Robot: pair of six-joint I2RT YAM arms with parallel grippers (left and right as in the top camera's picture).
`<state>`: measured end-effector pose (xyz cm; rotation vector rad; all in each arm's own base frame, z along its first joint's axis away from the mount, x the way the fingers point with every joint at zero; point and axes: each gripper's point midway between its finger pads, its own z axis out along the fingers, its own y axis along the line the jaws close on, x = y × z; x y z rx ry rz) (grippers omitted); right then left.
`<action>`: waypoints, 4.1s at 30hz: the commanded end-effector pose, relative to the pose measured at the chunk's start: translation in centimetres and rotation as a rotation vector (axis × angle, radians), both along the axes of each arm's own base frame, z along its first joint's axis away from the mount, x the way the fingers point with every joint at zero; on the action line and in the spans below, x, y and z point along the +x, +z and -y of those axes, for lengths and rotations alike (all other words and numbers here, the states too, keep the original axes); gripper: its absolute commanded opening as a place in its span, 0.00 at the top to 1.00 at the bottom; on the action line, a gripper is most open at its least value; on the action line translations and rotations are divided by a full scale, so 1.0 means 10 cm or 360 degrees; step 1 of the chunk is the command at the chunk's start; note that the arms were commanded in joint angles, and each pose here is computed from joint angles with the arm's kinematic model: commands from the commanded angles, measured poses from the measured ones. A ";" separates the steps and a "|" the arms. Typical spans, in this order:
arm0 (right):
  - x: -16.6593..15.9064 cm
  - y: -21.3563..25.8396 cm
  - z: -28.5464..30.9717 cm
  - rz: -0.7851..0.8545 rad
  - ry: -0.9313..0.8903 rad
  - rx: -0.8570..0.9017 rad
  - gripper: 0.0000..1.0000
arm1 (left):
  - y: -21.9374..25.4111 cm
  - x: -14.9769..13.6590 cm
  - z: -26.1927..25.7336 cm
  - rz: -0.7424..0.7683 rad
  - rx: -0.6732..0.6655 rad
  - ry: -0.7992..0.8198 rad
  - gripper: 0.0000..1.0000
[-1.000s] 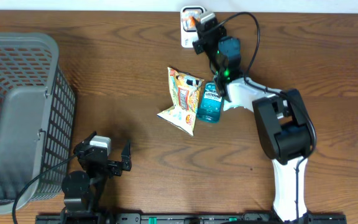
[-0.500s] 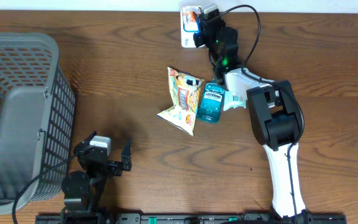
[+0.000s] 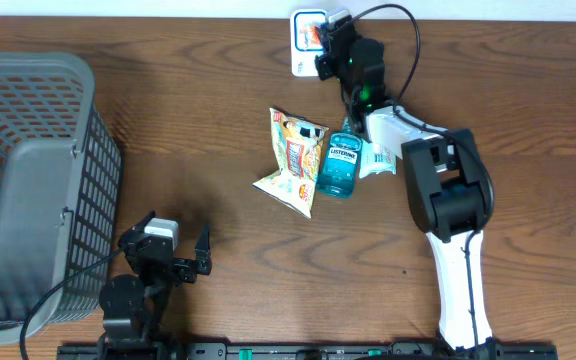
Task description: Scan the item barcode
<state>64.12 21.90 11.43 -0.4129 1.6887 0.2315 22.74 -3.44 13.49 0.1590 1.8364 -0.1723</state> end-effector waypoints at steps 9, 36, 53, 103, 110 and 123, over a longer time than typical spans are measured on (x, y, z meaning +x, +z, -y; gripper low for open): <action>-0.29 0.99 1.76 -0.0216 -0.1012 -0.0786 0.99 | -0.11 -0.01 0.00 -0.0045 0.0018 -0.0005 0.02; -2.97 -0.30 5.97 -0.1406 -0.2633 -0.0469 0.38 | -0.11 -0.01 0.00 -0.0045 0.0018 -0.0005 0.02; -2.01 1.24 4.59 -0.0814 -0.1773 -0.0002 0.01 | -0.11 -0.01 0.00 -0.0046 0.0018 -0.0005 0.02; -2.54 -0.67 0.95 -0.1341 -0.0630 -0.1344 0.05 | -0.11 -0.01 0.00 -0.0046 0.0018 -0.0005 0.02; -2.47 -0.84 0.92 -0.1212 -0.0744 -0.1533 0.03 | -0.11 -0.01 0.00 -0.0045 0.0018 -0.0005 0.02; -2.29 -0.88 0.89 -0.1134 -0.0840 -0.1363 0.18 | -0.11 -0.01 0.00 -0.0046 0.0018 -0.0005 0.02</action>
